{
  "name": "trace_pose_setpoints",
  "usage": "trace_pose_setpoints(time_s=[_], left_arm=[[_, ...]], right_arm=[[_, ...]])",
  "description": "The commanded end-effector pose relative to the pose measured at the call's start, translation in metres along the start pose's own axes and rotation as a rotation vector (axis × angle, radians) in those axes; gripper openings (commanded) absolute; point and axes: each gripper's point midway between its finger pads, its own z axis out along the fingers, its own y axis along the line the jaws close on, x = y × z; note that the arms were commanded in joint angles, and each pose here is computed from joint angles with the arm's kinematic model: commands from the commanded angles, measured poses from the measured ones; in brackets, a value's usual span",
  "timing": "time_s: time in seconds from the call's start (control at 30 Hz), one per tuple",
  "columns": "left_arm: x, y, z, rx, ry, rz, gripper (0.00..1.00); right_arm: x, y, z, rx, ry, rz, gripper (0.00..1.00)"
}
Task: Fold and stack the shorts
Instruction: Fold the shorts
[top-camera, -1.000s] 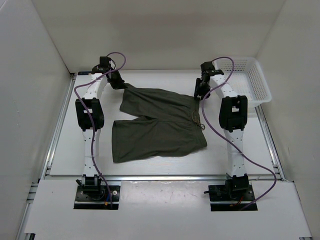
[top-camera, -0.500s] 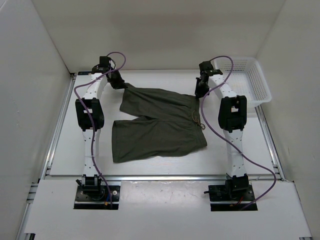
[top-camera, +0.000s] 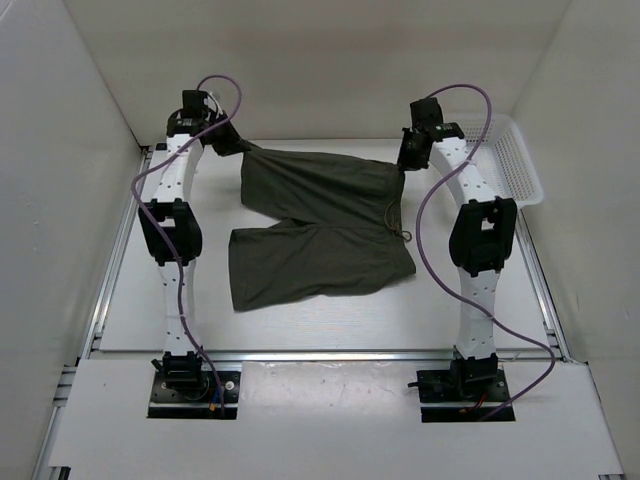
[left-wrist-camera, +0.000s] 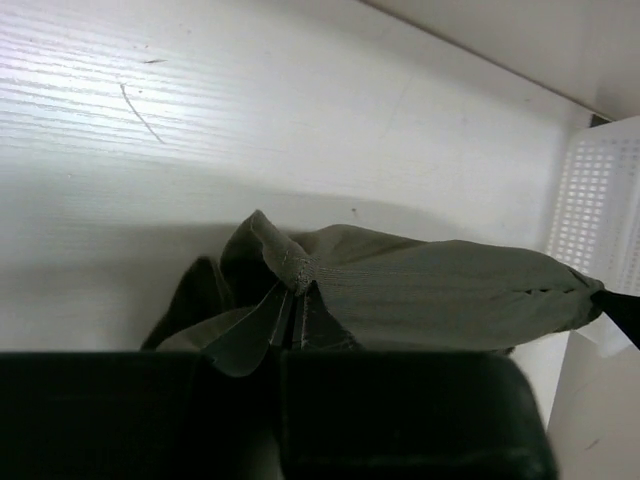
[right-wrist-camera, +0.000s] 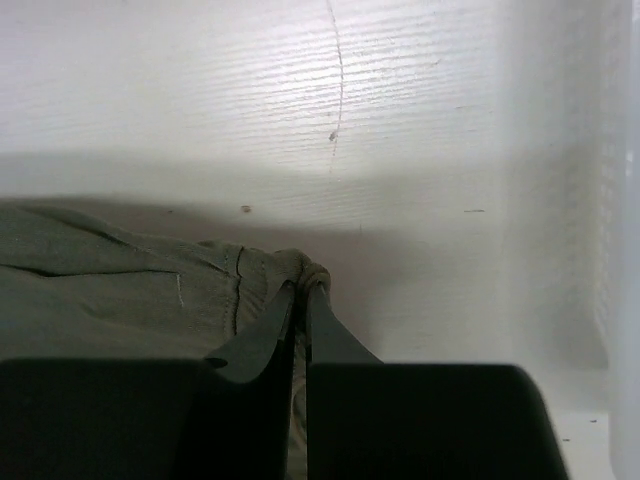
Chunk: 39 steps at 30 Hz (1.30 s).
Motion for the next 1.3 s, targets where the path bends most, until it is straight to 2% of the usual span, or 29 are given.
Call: trace_pose_setpoints(time_s=[0.0, 0.27, 0.43, 0.47, 0.57, 0.6, 0.63, 0.7, 0.73, 0.77, 0.8, 0.83, 0.9, 0.97, 1.0, 1.03, 1.07, 1.1, 1.17, 1.27], left_arm=[[-0.041, -0.044, -0.072, 0.072, -0.137, 0.068, 0.11], [-0.018, -0.051, -0.117, 0.051, -0.121, 0.077, 0.11], [0.022, -0.04, -0.144, -0.037, -0.098, 0.071, 0.11], [0.028, -0.037, -0.148, -0.051, -0.092, 0.066, 0.11], [0.062, -0.024, -0.16, -0.097, -0.054, 0.041, 0.11], [0.082, -0.009, -0.157, -0.133, -0.013, 0.012, 0.11], [0.086, -0.009, -0.17, -0.148, -0.037, 0.003, 0.11], [0.117, 0.008, -0.171, -0.196, 0.008, -0.021, 0.11], [0.121, 0.007, -0.186, -0.206, -0.023, -0.027, 0.11], [0.13, 0.012, -0.191, -0.22, -0.022, -0.029, 0.11], [0.153, 0.027, -0.191, -0.252, 0.015, -0.054, 0.11], [0.16, 0.023, -0.206, -0.238, -0.012, -0.062, 0.11], [0.186, 0.027, -0.212, -0.229, 0.02, -0.072, 0.11], [0.227, 0.038, -0.215, -0.213, 0.093, -0.103, 0.57], [0.243, 0.044, -0.215, -0.222, 0.129, -0.125, 0.68], [0.269, 0.055, -0.211, -0.242, 0.187, -0.148, 0.74], [0.277, 0.059, -0.211, -0.251, 0.199, -0.167, 0.81], [0.282, 0.062, -0.212, -0.256, 0.207, -0.17, 0.81], [0.283, 0.073, -0.21, -0.304, 0.202, -0.169, 0.81], [0.268, 0.078, -0.205, -0.356, 0.175, -0.16, 0.74]], right_arm=[[-0.023, -0.001, -0.032, -0.004, -0.093, 0.015, 0.0], [-0.009, 0.005, -0.066, -0.032, -0.106, -0.008, 0.0], [0.015, 0.009, -0.094, -0.045, -0.118, -0.049, 0.0], [0.034, 0.0, -0.09, -0.019, -0.079, -0.052, 0.0], [0.051, -0.003, -0.108, -0.006, -0.092, -0.068, 0.0], [0.071, -0.006, -0.114, 0.002, -0.071, -0.081, 0.0], [0.082, -0.005, -0.117, -0.001, -0.059, -0.082, 0.0], [0.097, -0.009, -0.133, -0.003, -0.064, -0.061, 0.0], [0.124, -0.016, -0.129, 0.022, -0.02, -0.056, 0.0], [0.13, -0.016, -0.141, 0.016, -0.038, -0.055, 0.0], [0.14, -0.019, -0.145, 0.028, -0.036, -0.049, 0.0], [0.164, -0.031, -0.141, 0.065, -0.001, -0.043, 0.0], [0.182, -0.037, -0.151, 0.068, 0.002, -0.029, 0.0], [0.214, -0.044, -0.151, 0.085, 0.047, -0.023, 0.11], [0.223, -0.046, -0.15, 0.088, 0.061, -0.022, 0.3], [0.232, -0.047, -0.15, 0.089, 0.074, -0.021, 0.41], [0.236, -0.047, -0.151, 0.093, 0.07, -0.011, 0.5], [0.241, -0.051, -0.15, 0.112, 0.083, -0.006, 0.58], [0.241, -0.052, -0.152, 0.121, 0.078, 0.011, 0.59], [0.227, -0.042, -0.158, 0.096, 0.045, 0.027, 0.59]])
